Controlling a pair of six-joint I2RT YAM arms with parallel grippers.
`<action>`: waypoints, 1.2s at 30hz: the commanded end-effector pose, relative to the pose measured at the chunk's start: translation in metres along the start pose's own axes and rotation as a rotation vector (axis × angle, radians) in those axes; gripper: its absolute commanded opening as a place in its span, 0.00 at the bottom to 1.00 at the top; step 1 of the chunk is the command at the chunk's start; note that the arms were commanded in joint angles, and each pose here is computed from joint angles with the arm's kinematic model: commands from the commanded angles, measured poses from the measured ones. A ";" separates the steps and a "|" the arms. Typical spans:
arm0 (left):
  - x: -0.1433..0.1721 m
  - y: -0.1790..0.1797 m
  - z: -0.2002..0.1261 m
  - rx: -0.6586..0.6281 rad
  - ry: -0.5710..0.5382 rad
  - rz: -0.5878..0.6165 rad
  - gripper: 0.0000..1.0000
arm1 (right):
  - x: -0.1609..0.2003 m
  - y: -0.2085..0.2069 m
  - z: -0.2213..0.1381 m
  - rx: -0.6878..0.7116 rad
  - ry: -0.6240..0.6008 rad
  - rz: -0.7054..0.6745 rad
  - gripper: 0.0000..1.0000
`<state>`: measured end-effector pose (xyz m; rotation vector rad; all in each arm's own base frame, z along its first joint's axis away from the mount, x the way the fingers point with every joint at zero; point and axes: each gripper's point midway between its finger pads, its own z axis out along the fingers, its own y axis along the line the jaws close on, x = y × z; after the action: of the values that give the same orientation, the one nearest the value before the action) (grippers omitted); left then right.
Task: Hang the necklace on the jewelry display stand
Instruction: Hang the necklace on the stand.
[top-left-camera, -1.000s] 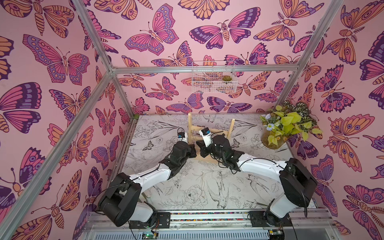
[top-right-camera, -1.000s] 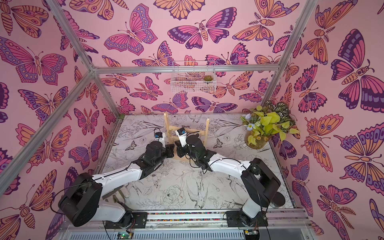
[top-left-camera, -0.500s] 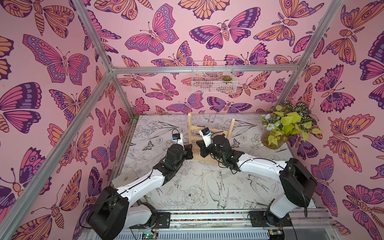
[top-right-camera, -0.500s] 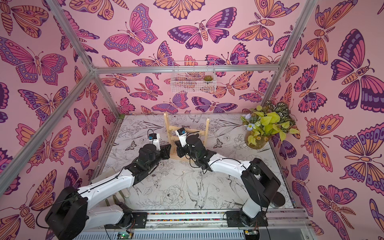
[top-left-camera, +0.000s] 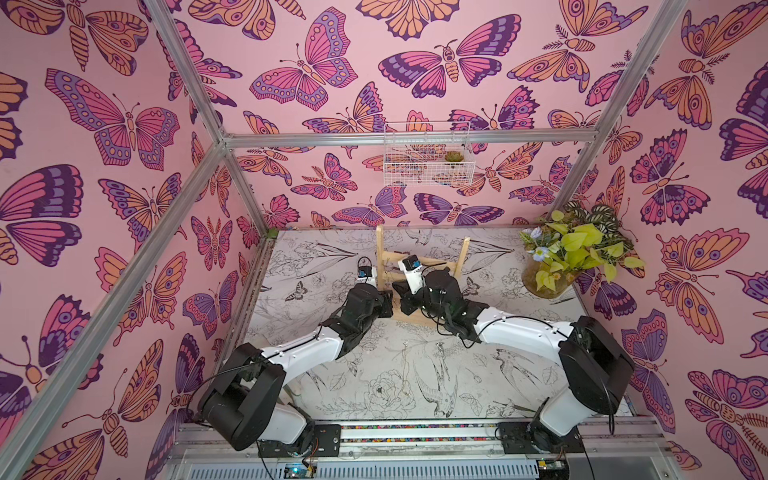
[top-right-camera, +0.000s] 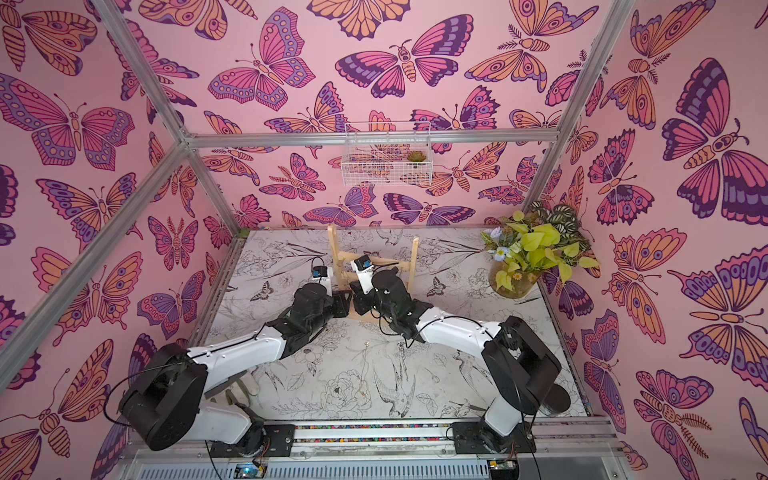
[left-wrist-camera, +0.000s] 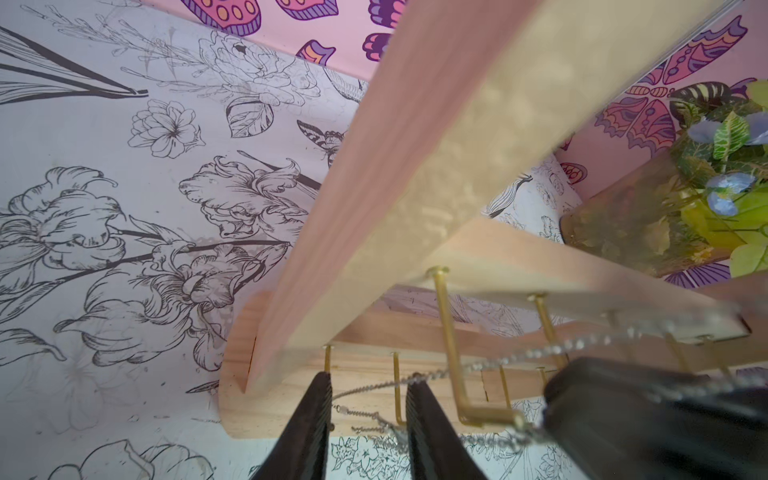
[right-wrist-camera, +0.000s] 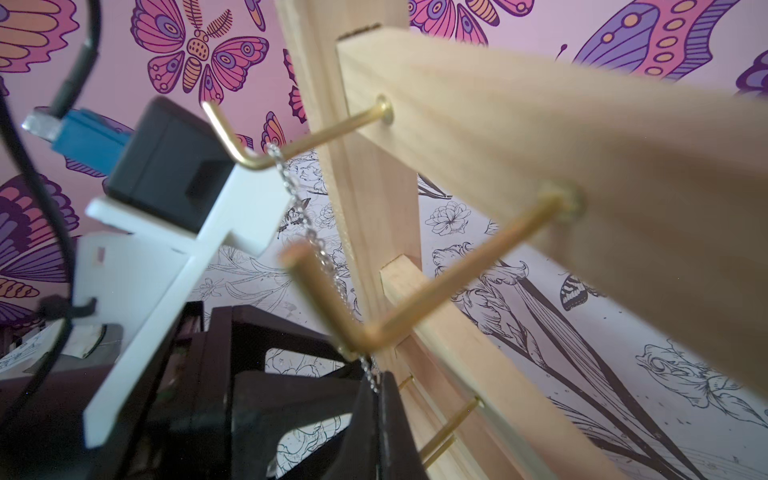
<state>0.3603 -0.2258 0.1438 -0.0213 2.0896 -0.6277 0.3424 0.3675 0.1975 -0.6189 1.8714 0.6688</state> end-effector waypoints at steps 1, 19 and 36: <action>-0.009 -0.007 0.007 0.012 -0.029 0.017 0.31 | -0.001 0.004 0.001 -0.006 0.008 -0.008 0.03; -0.010 -0.012 -0.014 0.055 -0.051 -0.031 0.01 | 0.000 0.001 0.001 0.009 0.013 -0.023 0.03; -0.028 0.028 -0.039 -0.147 -0.079 -0.005 0.00 | 0.006 0.007 0.009 -0.012 0.034 -0.023 0.03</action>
<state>0.3472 -0.1864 0.1728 -0.1262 2.0405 -0.5287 0.3428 0.3697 0.1956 -0.6306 1.8757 0.6623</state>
